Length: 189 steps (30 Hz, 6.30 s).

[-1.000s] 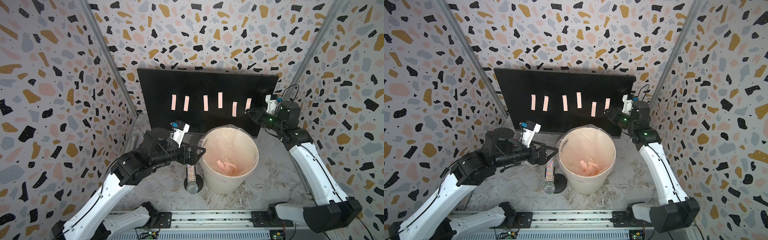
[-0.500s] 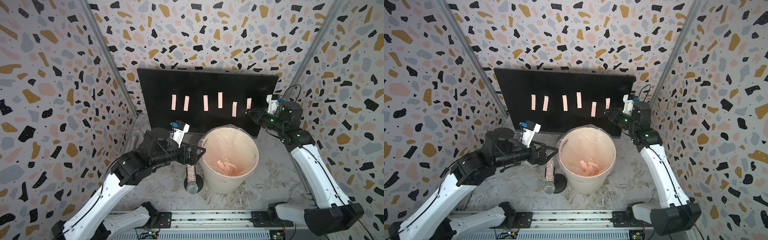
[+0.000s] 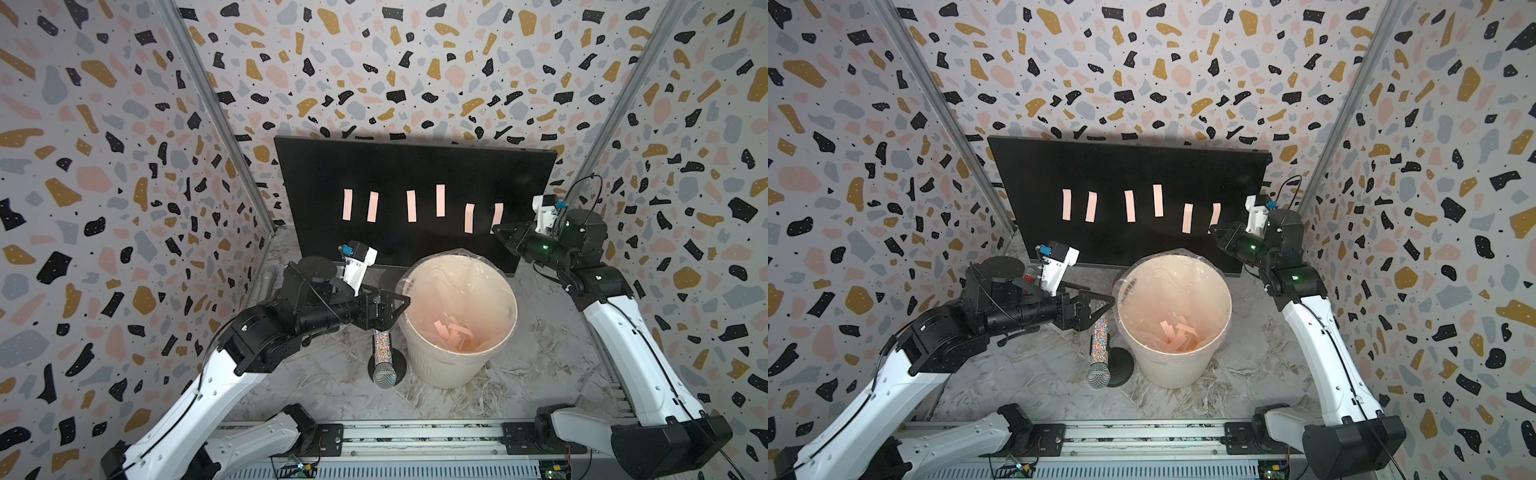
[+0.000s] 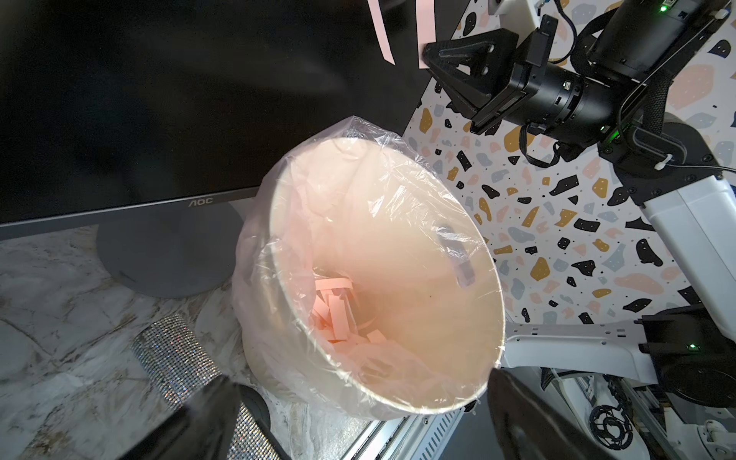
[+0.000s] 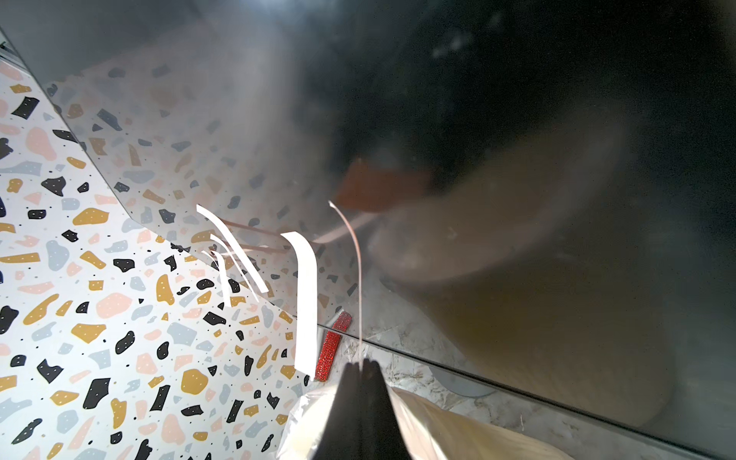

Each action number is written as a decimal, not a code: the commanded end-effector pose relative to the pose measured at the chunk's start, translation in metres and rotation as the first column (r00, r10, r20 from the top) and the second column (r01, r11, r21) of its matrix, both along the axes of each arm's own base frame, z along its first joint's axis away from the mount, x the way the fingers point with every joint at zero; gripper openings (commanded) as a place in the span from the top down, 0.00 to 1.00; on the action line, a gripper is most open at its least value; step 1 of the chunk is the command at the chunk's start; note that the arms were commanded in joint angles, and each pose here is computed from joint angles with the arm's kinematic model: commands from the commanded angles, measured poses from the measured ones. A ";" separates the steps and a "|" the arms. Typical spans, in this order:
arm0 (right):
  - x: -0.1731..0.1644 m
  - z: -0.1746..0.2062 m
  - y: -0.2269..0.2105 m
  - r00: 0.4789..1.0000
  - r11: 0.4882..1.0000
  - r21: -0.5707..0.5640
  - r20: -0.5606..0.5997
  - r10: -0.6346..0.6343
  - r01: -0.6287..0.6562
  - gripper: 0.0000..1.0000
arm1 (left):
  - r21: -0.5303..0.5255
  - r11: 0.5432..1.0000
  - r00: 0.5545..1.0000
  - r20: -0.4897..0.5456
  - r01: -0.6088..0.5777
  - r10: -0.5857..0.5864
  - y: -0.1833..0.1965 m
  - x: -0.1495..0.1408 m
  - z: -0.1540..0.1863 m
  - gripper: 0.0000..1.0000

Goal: Remove the sticky note from the monitor
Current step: Tear off the sticky note from the monitor, then place the sticky note in the trash bin, then tear off the sticky note from the monitor.

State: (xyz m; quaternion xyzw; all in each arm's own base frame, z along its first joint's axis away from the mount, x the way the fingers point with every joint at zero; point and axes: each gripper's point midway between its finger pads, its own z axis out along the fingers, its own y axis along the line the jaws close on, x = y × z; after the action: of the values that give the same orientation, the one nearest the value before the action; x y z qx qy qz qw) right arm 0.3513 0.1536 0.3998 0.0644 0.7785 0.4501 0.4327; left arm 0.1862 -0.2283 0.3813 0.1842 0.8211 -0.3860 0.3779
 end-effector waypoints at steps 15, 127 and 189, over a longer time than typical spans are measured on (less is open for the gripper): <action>-0.058 -0.004 0.012 0.993 0.992 -0.043 -0.008 0.117 -0.117 1.00 | -0.039 0.999 1.000 0.020 0.003 -0.002 -0.004 0.001 0.007 0.00; -0.082 0.010 0.072 0.978 0.781 -0.606 0.027 0.206 -0.148 0.17 | 0.033 0.999 0.999 0.033 -0.022 0.021 0.004 0.004 -0.015 0.00; 0.017 0.010 0.055 0.999 0.996 -0.087 -0.027 0.031 -0.033 0.73 | 0.052 0.998 0.999 0.045 -0.028 0.026 0.009 0.003 -0.016 0.01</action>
State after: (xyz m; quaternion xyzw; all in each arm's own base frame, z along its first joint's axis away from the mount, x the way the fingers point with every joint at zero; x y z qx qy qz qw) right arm 0.3737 0.2132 0.3880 0.0385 0.8224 0.4080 0.3946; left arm 0.1907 -0.2211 0.3603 0.1851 0.8331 -0.3545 0.3822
